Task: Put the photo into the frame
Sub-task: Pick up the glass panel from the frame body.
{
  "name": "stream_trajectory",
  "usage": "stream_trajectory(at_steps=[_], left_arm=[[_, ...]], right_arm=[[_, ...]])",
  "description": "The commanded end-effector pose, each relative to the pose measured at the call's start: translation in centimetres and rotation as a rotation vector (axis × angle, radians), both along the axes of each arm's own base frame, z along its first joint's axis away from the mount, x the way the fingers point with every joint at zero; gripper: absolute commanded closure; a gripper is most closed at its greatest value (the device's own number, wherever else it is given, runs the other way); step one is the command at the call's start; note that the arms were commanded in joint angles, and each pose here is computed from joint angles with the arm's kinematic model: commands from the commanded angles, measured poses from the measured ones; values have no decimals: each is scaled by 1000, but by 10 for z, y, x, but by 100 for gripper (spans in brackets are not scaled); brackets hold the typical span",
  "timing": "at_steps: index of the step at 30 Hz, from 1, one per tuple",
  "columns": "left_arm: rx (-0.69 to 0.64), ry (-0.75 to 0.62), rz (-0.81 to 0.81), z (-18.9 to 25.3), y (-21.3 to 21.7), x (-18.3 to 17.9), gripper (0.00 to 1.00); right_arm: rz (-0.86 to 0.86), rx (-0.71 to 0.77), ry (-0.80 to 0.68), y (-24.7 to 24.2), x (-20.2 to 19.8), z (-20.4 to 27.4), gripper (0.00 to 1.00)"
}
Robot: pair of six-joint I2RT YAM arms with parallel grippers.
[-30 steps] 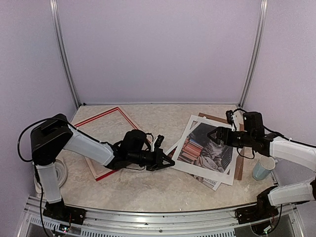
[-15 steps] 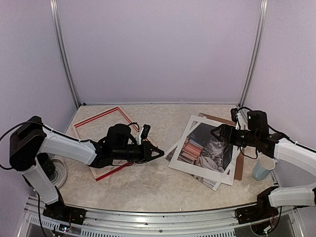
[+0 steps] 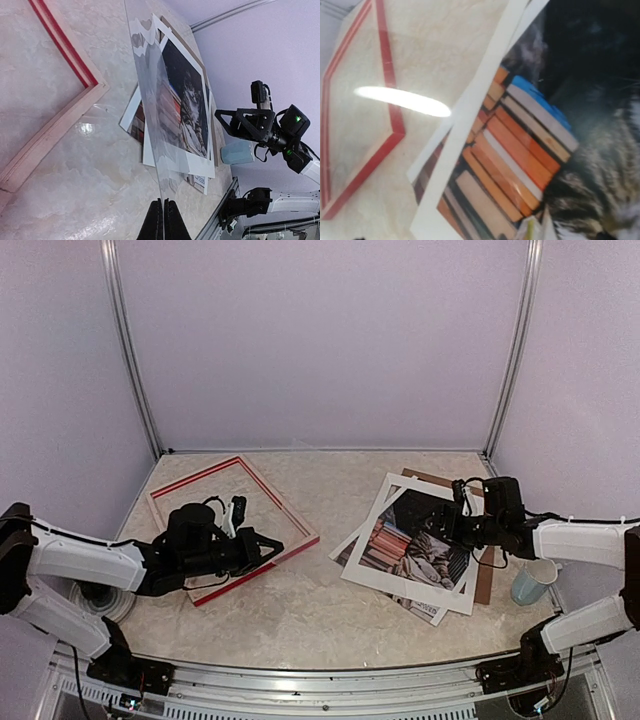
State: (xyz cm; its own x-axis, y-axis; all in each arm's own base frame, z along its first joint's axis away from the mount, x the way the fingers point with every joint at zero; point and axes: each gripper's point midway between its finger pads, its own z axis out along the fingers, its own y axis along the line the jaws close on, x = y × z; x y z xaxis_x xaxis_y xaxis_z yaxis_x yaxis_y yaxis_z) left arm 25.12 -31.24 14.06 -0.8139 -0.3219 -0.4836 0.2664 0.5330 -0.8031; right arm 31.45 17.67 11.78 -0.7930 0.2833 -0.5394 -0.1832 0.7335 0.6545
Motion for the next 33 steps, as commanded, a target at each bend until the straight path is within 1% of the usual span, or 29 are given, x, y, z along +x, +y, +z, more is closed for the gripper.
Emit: stream_trajectory(at_steps=[1, 7, 9, 14, 25, 26, 29, 33], left_arm=[[44, 55, 138, -21, 37, 6, 100], [84, 134, 234, -47, 71, -4, 100], [98, 146, 291, -53, 87, -4, 100], [114, 183, 348, -66, 112, -11, 100], [204, 251, 392, -97, 138, -27, 100], [209, 254, 396, -99, 140, -27, 99], [214, 263, 407, -103, 144, -30, 93], [233, 275, 417, -108, 149, -32, 87]], right_arm=[[25, 86, -13, 11, 6, 8, 1], [68, 133, 10, 31, 12, 7, 1], [88, 142, 22, 41, 15, 5, 1], [144, 158, 37, 69, 25, 4, 1], [251, 191, 80, 131, 65, -6, 1], [264, 194, 86, 137, 68, -7, 1], [301, 208, 90, 158, 82, -5, 1], [320, 210, 110, 176, 98, -11, 1]])
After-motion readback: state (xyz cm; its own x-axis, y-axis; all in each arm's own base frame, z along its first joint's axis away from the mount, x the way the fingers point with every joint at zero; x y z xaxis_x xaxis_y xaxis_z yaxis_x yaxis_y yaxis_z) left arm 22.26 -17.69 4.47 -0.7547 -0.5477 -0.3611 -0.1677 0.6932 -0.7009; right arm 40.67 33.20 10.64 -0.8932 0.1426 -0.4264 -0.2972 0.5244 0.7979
